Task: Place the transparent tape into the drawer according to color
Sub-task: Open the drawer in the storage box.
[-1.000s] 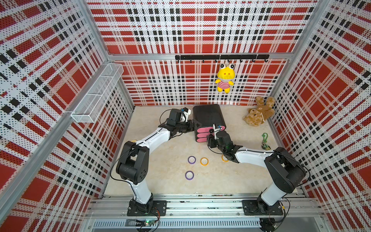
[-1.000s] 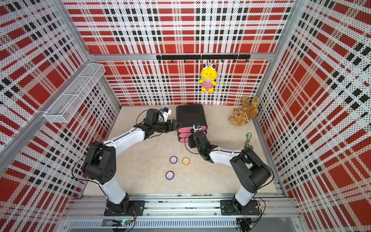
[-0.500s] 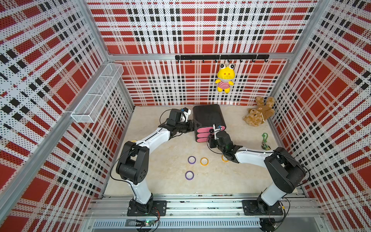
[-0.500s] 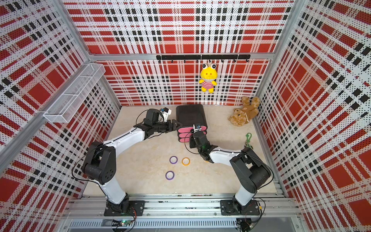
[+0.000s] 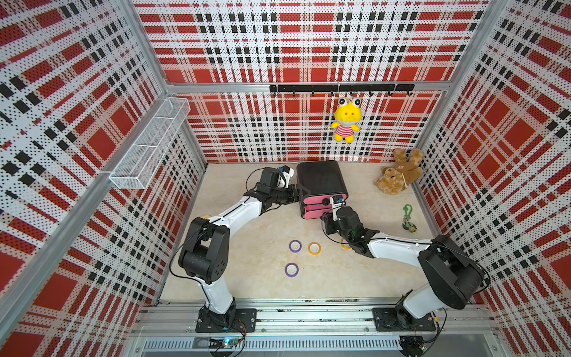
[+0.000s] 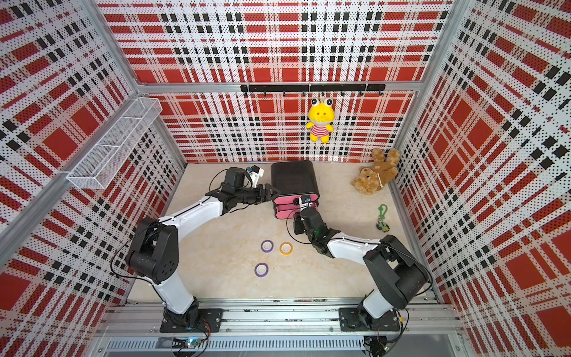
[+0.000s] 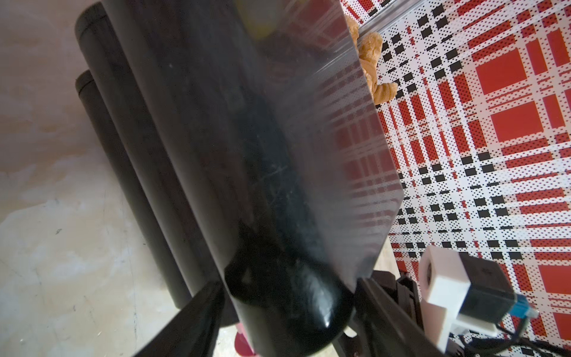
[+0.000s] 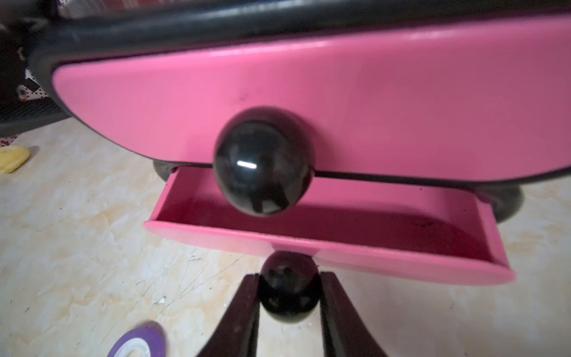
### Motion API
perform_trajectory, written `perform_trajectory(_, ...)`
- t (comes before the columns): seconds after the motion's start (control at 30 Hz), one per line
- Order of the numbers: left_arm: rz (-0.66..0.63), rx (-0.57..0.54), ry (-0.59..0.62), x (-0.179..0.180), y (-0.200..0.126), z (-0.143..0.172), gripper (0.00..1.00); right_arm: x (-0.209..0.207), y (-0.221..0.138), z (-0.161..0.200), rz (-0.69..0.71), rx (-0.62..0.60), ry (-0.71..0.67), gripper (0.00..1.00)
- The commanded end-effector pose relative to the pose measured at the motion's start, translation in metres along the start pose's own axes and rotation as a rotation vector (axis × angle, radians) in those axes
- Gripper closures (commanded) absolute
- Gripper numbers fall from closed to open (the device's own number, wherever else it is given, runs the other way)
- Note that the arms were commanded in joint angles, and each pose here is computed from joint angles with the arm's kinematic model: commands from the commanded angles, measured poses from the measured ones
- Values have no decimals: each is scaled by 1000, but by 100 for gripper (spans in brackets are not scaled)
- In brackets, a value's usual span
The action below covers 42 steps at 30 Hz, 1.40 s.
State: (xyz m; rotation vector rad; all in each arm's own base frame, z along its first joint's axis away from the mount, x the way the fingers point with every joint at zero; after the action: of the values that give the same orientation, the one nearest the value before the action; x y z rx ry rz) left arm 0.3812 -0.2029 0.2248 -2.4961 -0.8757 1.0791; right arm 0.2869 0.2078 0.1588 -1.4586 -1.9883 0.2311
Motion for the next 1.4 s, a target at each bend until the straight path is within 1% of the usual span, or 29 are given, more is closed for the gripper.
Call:
perform_trajectory(0.0,0,4,10,1,-1,-3,26,0,-12,4,40,-4,-5,66)
perform_trajectory(0.23,0,3,11,1,-1,-4,26,8,-26,15,38,5,-14,65)
perform_trajectory(0.5,-2,0,12,-1,-2,-4,26,8,-40,24,59,-2,-21,65)
perform_trajectory(0.8,-2,0,12,-1,-2,-4,26,9,-46,32,44,15,-10,62)
perform_trajectory(0.87,-2,0,12,-2,-2,-4,26,8,-45,33,49,18,-12,57)
perform_trajectory(1.0,-3,-2,13,-2,-2,-5,26,8,-46,32,50,11,-8,39)
perform_trajectory(1.03,-3,-1,12,-2,-2,-5,26,8,-47,32,49,10,-7,36)
perform_trajectory(1.1,-4,0,12,-2,-2,-4,26,8,-48,30,45,6,-7,33)
perform_trajectory(1.27,-4,1,12,-2,-2,-4,26,11,-57,22,31,-6,1,28)
perform_trajectory(1.37,-5,-1,13,-2,-3,-4,25,11,-68,17,25,-12,14,22)
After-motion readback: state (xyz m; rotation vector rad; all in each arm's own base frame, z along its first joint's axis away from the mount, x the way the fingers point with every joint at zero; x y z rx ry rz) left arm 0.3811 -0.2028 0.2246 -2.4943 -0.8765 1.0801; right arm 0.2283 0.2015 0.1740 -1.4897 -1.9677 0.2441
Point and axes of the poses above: each gripper's point midway between its finger pads, its own y axis out along the fingers, its own x axis along the line the jaws close on, z = x × y, the point moved 9 cm from there along -y, back along the fingers, and after that the axes turned 14 degrees about y, right-handed, at the moved point
